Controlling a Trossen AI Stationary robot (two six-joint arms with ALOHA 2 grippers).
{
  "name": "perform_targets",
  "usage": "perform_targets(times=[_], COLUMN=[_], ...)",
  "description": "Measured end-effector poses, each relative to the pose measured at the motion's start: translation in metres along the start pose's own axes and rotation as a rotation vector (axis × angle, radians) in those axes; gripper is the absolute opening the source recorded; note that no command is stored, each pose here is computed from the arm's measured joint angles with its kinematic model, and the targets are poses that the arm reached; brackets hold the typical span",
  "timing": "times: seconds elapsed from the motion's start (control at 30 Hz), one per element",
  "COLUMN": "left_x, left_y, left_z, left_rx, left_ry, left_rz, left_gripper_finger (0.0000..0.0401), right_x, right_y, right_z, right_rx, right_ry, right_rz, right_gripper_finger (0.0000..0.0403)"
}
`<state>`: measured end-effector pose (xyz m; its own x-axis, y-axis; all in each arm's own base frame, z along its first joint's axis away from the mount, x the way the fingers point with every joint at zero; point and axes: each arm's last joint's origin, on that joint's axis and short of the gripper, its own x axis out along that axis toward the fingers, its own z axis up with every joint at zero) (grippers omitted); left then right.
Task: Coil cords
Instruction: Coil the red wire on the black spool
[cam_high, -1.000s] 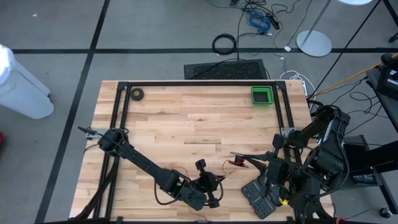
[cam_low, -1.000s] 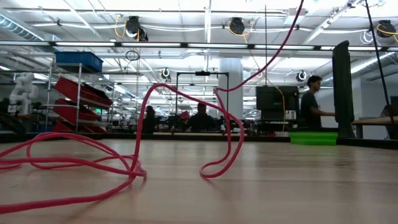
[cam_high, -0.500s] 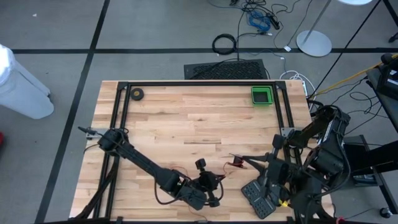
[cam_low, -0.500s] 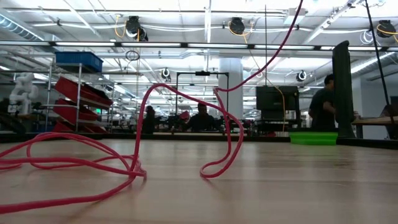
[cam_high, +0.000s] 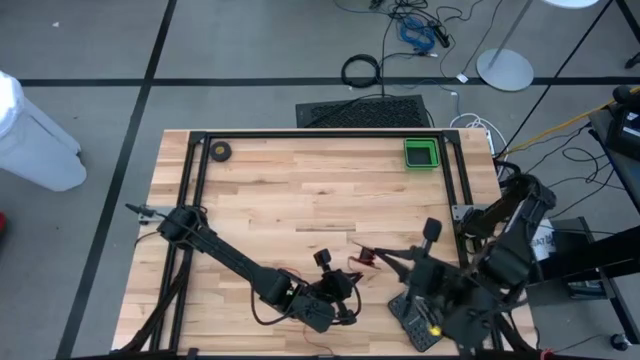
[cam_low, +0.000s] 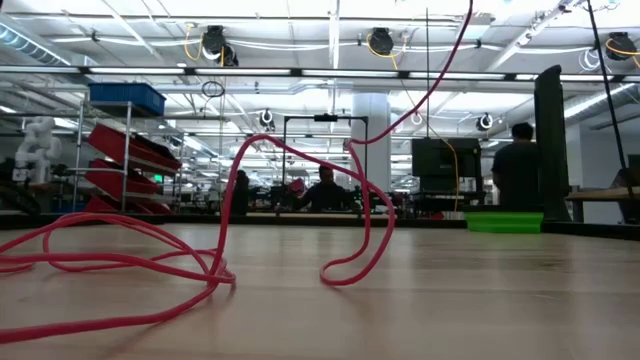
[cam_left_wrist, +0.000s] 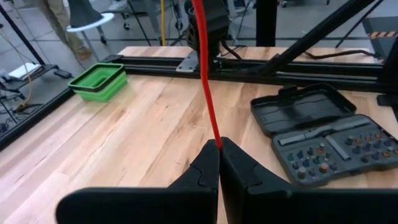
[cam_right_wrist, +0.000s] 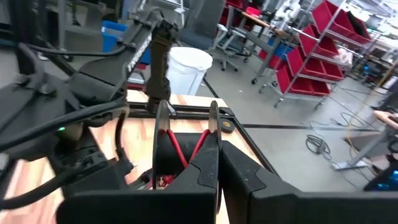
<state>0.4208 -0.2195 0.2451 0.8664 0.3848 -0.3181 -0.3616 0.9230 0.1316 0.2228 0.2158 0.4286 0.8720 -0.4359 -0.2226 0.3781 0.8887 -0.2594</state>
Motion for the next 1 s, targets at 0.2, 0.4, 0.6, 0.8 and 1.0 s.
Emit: perform_targets(times=[0.2,0.4,0.6,0.8,1.0], left_x=[-0.001,-0.012,-0.019,-0.015,-0.006], left_y=[-0.001,-0.013,-0.02,-0.017,-0.009], left_z=[0.001,-0.001,0.005,0.007,0.012], left_rx=[-0.001,0.062,0.044,0.052,0.033], left_ry=[-0.014,-0.006,-0.057,-0.068,-0.092], left_rz=[0.009,-0.096,-0.149,-0.129,-0.095], left_gripper_finger=[0.0003,0.0003,0.0003,0.0003,0.0003], right_x=[0.025,0.031,0.033,0.041,0.06], right_y=[0.01,0.012,0.01,0.016,0.021], right_z=[-0.001,0.0,0.001,-0.002,-0.006], right_rx=[-0.031,-0.057,-0.059,-0.069,-0.096], right_ry=[0.012,0.003,-0.012,-0.008,0.01], right_rz=[-0.049,-0.08,-0.136,-0.156,-0.195], right_gripper_finger=[0.0,0.0,0.0,0.0,0.0])
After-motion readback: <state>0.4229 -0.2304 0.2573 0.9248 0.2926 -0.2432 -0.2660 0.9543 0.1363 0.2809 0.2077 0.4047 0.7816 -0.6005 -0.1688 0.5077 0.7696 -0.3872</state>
